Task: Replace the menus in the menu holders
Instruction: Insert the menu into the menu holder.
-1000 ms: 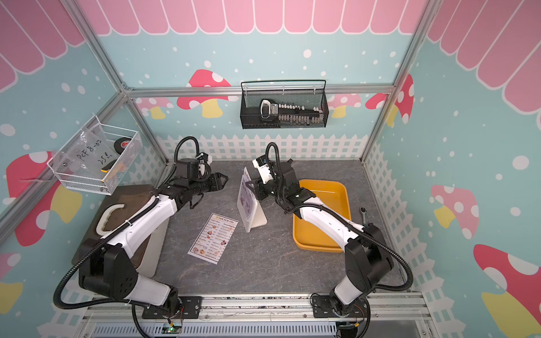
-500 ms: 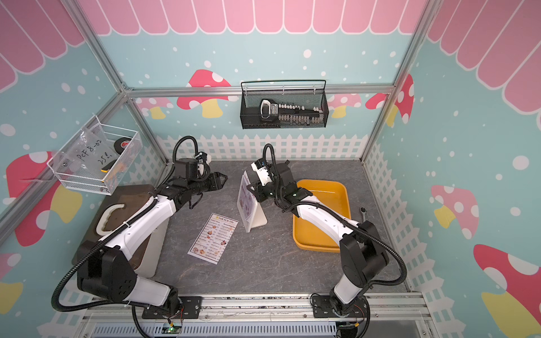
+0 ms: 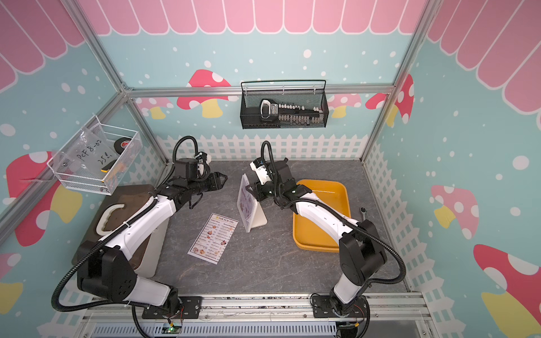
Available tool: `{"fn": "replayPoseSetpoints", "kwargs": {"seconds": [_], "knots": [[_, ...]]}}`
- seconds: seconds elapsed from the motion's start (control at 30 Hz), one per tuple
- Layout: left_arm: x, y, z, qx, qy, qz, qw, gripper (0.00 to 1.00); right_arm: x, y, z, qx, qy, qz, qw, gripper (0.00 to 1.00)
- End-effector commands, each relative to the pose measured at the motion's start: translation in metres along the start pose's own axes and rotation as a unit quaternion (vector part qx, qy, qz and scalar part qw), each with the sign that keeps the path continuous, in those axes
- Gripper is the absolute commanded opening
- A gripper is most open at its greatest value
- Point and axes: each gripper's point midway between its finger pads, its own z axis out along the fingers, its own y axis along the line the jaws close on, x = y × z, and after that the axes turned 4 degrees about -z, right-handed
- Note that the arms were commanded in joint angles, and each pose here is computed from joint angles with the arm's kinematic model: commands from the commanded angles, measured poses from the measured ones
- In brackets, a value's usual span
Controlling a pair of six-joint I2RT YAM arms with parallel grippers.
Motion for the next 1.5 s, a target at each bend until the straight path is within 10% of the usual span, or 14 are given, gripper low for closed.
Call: {"fn": "replayPoseSetpoints", "kwargs": {"seconds": [0.0, 0.4, 1.47], "knots": [[-0.012, -0.003, -0.007, 0.001, -0.017, 0.003, 1.000, 0.53, -0.011, -0.004, -0.009, 0.024, 0.012, -0.013, 1.000, 0.27], [-0.012, -0.005, -0.010, 0.002, -0.013, 0.007, 1.000, 0.53, 0.008, -0.011, -0.009, 0.049, 0.108, 0.048, 0.992, 0.20], [-0.010, -0.003, -0.009, 0.001, -0.016, 0.006, 1.000, 0.53, 0.028, 0.001, -0.001, 0.009, 0.131, 0.087, 0.988, 0.07]]}}
